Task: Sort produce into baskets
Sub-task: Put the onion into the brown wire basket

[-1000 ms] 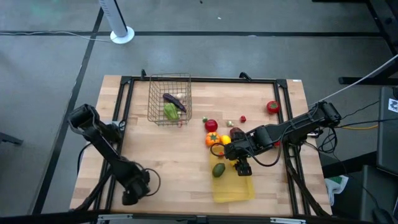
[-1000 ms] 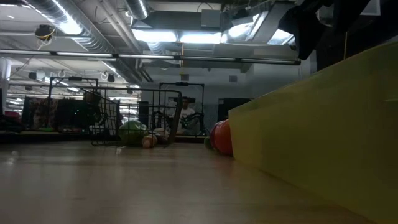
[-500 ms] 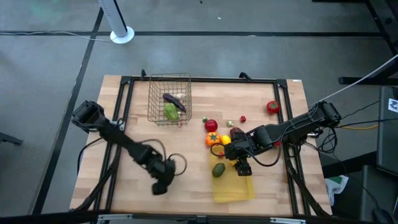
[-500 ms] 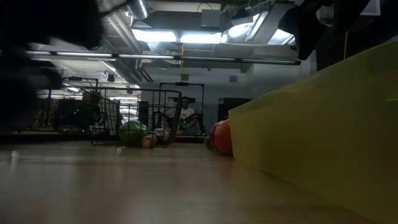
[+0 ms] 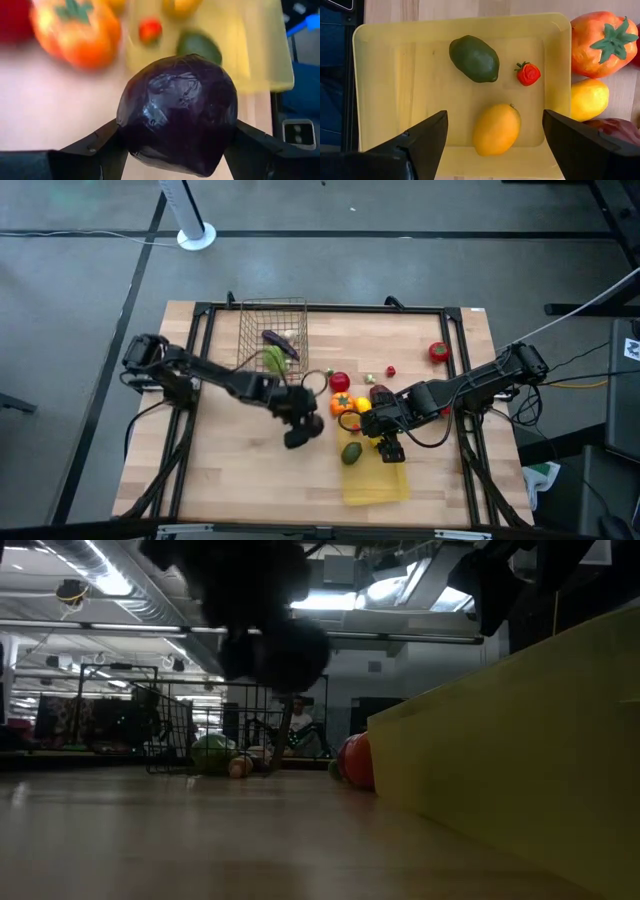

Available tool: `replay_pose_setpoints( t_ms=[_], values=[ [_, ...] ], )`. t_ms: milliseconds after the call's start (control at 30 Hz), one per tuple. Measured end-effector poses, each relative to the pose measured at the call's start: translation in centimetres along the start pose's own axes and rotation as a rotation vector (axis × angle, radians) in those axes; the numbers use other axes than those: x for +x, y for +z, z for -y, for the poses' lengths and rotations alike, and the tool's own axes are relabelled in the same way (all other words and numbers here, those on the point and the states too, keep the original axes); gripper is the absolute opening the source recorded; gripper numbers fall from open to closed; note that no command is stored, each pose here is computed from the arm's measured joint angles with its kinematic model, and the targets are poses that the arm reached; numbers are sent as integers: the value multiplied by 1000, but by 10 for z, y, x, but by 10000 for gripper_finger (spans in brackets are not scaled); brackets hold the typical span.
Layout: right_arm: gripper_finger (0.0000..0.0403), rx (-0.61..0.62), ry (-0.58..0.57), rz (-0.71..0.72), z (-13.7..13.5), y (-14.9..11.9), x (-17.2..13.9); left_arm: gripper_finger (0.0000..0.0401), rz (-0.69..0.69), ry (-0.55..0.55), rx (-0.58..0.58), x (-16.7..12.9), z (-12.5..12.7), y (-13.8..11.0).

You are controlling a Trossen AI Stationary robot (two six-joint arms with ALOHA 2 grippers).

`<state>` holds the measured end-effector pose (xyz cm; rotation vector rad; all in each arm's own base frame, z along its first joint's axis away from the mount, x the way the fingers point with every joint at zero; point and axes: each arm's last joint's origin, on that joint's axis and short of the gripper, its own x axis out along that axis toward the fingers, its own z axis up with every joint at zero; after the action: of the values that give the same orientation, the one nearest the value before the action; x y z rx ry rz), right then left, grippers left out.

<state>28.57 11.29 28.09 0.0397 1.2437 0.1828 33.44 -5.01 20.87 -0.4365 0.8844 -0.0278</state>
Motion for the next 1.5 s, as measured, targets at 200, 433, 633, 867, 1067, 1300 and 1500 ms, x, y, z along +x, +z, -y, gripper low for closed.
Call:
replay_pose_setpoints(
  t_ms=[200,433,633,867,1067,1300,1500],
  values=[
    [321,0,-1,-2,0,0,0,265,116,24,99,-29,-15,39],
    [321,0,-1,-2,0,0,0,265,157,183,125,-85,-45,63],
    [321,0,-2,0,0,0,0,265,138,418,114,-126,-76,60],
    [321,0,-3,2,0,0,0,280,-4,583,97,-143,-108,48],
    [321,0,-2,4,0,0,0,305,-85,617,86,-135,-131,31],
    [321,0,-5,8,0,1,0,311,-138,635,37,-129,-144,17],
    [321,0,-15,13,0,1,0,312,-183,630,77,-125,-147,10]
  ],
)
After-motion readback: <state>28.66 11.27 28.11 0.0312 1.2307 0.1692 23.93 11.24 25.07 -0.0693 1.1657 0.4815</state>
